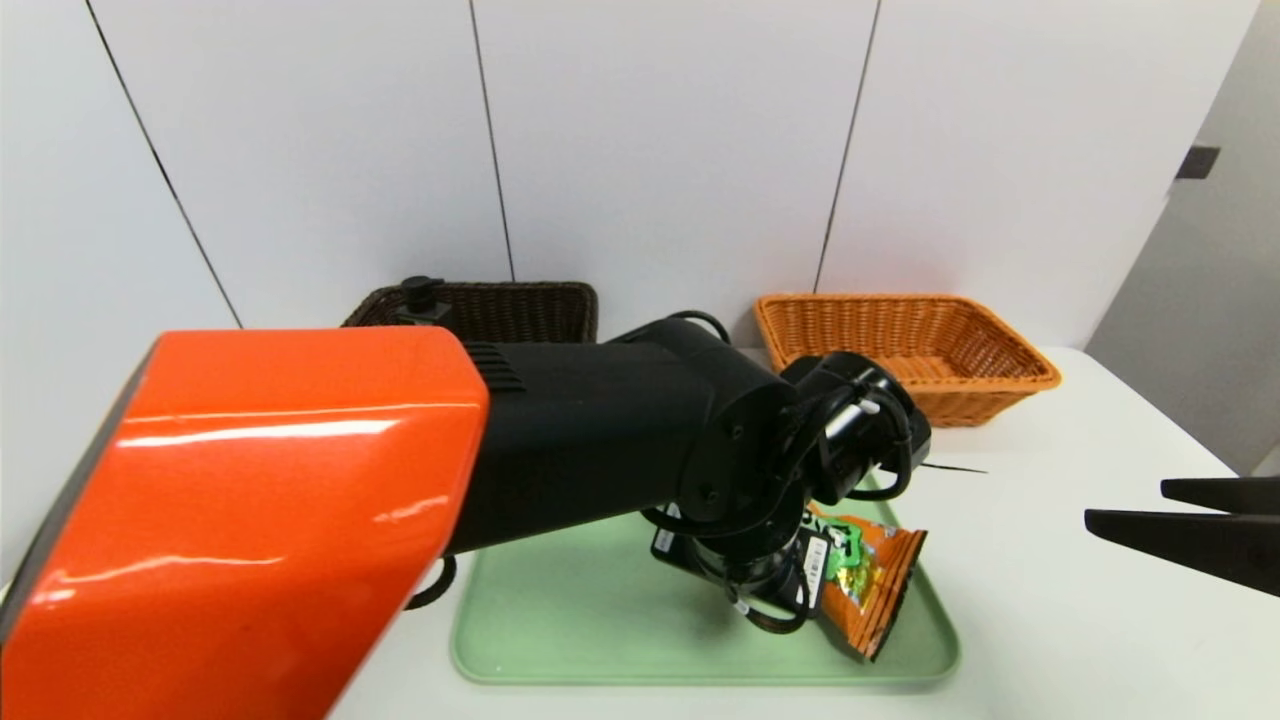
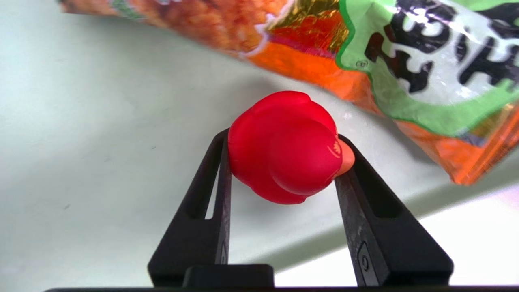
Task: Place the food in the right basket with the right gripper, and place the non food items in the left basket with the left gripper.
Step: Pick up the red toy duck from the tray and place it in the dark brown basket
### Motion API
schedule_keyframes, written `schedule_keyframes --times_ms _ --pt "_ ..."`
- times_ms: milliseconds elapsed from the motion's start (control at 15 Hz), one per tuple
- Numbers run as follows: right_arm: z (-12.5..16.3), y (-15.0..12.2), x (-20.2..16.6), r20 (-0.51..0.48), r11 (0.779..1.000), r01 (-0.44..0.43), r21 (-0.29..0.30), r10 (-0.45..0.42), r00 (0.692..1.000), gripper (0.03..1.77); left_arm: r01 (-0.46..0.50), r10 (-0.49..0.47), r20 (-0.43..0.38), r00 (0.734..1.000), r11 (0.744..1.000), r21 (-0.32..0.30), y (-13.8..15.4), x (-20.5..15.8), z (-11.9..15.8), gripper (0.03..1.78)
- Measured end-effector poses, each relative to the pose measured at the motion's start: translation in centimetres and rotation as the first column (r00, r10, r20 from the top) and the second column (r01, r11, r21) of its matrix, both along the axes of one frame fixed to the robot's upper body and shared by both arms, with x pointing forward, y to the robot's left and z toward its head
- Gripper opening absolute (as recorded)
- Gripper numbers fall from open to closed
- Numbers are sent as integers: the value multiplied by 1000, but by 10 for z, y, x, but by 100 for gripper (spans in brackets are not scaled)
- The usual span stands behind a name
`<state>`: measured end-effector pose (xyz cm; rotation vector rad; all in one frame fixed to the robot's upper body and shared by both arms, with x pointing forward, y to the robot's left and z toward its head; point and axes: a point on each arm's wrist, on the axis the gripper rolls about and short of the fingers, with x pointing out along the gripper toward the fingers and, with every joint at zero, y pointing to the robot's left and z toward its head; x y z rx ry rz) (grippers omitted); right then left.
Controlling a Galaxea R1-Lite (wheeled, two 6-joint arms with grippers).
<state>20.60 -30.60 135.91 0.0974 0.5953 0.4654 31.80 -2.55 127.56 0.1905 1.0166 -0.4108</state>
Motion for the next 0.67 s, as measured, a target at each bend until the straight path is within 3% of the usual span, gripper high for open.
schedule_keyframes --times_ms 333,467,667 --pt "0 0 -2 -9 1000 15 21 -15 1000 171 -33 32 42 999 999 12 41 -10 52 76" --pt "0 0 -3 -9 1000 16 24 -16 1000 171 -62 62 107 992 998 2 67 4 74 75" --pt "0 0 -3 -6 1000 14 24 -14 1000 171 -103 116 238 964 993 -65 104 36 103 75"
